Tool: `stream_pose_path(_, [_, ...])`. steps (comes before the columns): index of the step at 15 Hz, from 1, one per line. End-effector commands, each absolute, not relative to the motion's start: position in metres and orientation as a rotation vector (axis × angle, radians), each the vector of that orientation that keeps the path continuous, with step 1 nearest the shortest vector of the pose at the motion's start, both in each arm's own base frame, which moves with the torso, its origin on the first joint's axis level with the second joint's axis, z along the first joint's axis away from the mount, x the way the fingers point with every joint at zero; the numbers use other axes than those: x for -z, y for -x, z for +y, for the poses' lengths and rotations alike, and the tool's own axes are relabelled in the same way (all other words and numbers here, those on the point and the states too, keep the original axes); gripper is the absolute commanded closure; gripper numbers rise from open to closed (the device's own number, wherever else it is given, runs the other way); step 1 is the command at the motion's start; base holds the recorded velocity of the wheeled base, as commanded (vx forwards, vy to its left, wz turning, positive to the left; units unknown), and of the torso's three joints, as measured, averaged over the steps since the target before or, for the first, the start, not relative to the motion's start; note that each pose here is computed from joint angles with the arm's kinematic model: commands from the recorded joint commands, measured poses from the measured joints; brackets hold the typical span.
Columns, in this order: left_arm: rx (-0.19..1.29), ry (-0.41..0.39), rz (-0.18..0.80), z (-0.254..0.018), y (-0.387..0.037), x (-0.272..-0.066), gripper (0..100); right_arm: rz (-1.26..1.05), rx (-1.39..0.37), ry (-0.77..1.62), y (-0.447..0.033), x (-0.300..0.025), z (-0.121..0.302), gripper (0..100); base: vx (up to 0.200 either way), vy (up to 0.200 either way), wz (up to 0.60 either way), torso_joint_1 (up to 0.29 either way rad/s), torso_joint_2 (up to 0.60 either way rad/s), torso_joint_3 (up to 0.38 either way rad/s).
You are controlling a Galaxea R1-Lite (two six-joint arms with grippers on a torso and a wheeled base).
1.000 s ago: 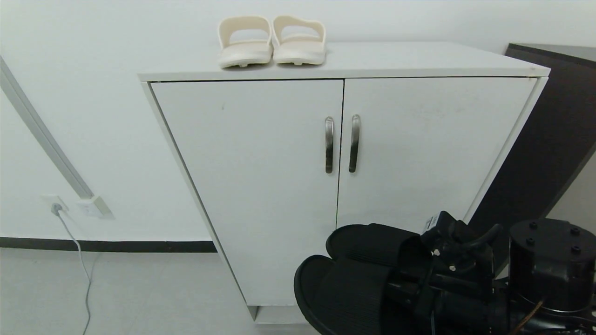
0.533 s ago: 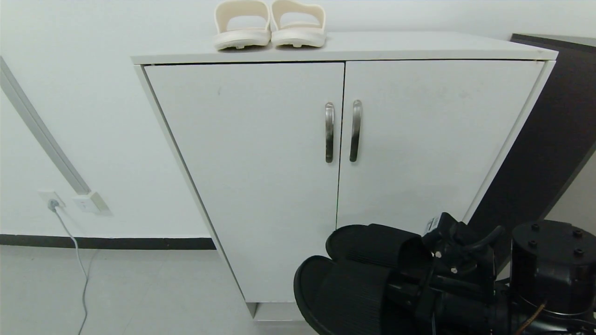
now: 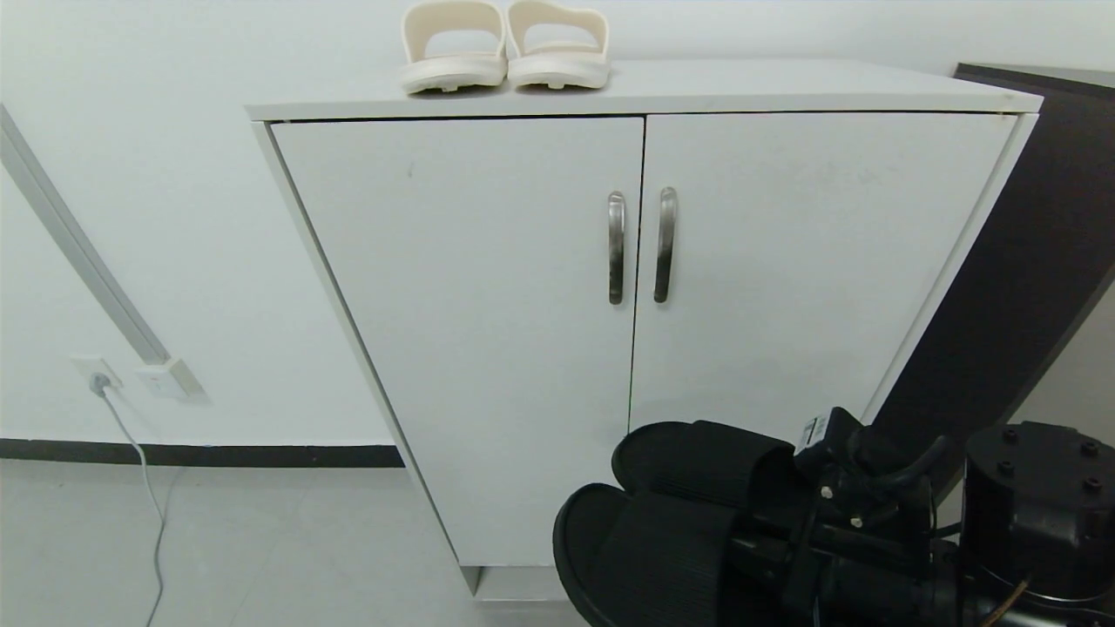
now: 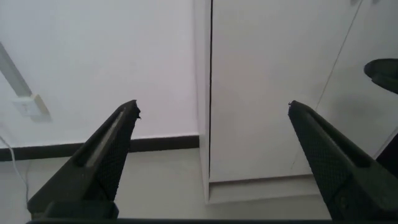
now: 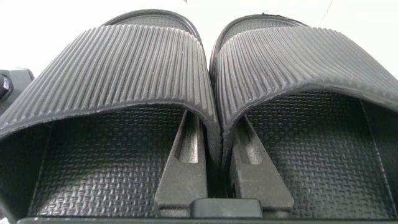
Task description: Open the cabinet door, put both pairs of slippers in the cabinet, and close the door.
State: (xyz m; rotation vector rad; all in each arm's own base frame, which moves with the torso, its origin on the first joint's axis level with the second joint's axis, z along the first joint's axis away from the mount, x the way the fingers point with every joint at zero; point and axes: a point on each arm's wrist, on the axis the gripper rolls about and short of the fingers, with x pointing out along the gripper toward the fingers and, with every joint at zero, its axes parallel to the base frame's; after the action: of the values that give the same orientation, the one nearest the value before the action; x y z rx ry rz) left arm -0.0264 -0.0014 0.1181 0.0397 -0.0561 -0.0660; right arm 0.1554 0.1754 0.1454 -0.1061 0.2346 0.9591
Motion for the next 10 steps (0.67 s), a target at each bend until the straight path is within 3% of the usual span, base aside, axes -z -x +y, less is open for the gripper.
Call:
stream_pose_path(1, [0.173, -0.053, 0.081, -0.003, 0.007, -0.128, 0, 0.239, -0.959, 0.11, -0.155, -0.144, 0.175, 100, 0.0, 0.0, 0.0, 0.0, 0.0, 0.0])
stream_pose_path(5, [0.46, -0.03, 0.121, -0.01, -0.017, -0.152, 0, 0.242, -0.96, 0.105, -0.156, -0.144, 0.177, 100, 0.0, 0.0, 0.0, 0.0, 0.0, 0.0])
stream_pose_path(10, [0.697, 0.024, 0.113, -0.025, -0.071, -0.201, 0, 0.244, -0.959, 0.086, -0.155, -0.146, 0.176, 100, 0.0, 0.0, 0.0, 0.0, 0.0, 0.0])
